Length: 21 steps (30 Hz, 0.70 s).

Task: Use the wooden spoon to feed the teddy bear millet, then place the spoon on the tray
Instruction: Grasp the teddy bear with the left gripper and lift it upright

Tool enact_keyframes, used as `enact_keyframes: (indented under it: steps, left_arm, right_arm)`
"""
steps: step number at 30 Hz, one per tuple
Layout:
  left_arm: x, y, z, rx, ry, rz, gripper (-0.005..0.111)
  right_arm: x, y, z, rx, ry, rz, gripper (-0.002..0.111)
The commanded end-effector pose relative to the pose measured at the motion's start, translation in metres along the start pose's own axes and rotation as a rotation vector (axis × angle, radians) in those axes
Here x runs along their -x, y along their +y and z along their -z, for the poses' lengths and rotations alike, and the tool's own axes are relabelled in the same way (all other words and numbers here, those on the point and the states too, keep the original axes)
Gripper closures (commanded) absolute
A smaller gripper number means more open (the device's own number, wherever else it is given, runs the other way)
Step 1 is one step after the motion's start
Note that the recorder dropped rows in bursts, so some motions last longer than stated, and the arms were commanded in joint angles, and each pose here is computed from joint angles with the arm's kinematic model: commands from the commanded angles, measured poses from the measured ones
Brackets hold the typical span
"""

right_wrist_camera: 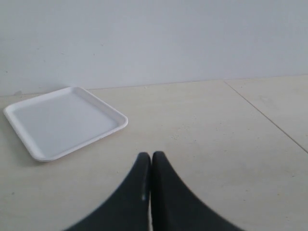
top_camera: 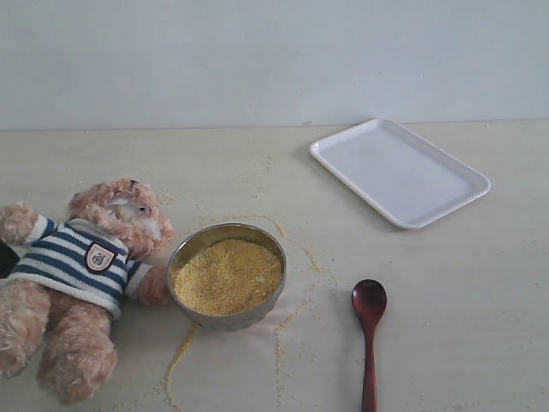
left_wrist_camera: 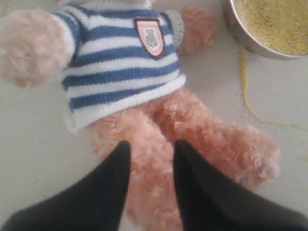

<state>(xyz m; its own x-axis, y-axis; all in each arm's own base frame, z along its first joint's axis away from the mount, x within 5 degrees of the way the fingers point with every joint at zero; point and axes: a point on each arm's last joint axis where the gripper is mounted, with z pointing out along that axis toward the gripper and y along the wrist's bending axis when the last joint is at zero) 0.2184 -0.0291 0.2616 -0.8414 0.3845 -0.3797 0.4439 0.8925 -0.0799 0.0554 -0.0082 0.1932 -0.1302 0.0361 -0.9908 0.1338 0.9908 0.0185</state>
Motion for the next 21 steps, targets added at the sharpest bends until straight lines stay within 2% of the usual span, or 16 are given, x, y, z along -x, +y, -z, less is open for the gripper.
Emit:
enact_keyframes:
  steps: [1,3,4,13,16,19,21]
  left_arm:
    - [0.002,0.002,-0.013,0.033,-0.117,-0.031,0.029]
    - [0.003,0.005,-0.018,0.072,-0.168,-0.015,0.005]
    - [0.003,0.006,-0.019,0.082,-0.187,0.01,-0.003]
    - [-0.001,0.007,-0.025,0.087,-0.209,0.069,-0.004]
    - [-0.011,0.009,-0.037,0.114,-0.239,0.194,-0.004]
    - [-0.019,0.014,-0.046,0.159,-0.319,0.345,-0.004]
    - [-0.021,0.017,-0.049,0.19,-0.381,0.4,-0.004]
  right_arm:
    - [0.001,0.0,0.0,-0.001,-0.009,0.004,0.108]
    - [0.001,0.0,0.0,-0.001,-0.009,0.004,0.108]
    - [0.001,0.0,0.0,-0.001,-0.009,0.004,0.108]
    - [0.001,0.0,0.0,-0.001,-0.009,0.004,0.108]
    - [0.001,0.0,0.0,-0.001,-0.009,0.004,0.108]
    - [0.001,0.0,0.0,-0.001,-0.009,0.004,0.108]
    - [0.001,0.0,0.0,-0.001,-0.009,0.004,0.108]
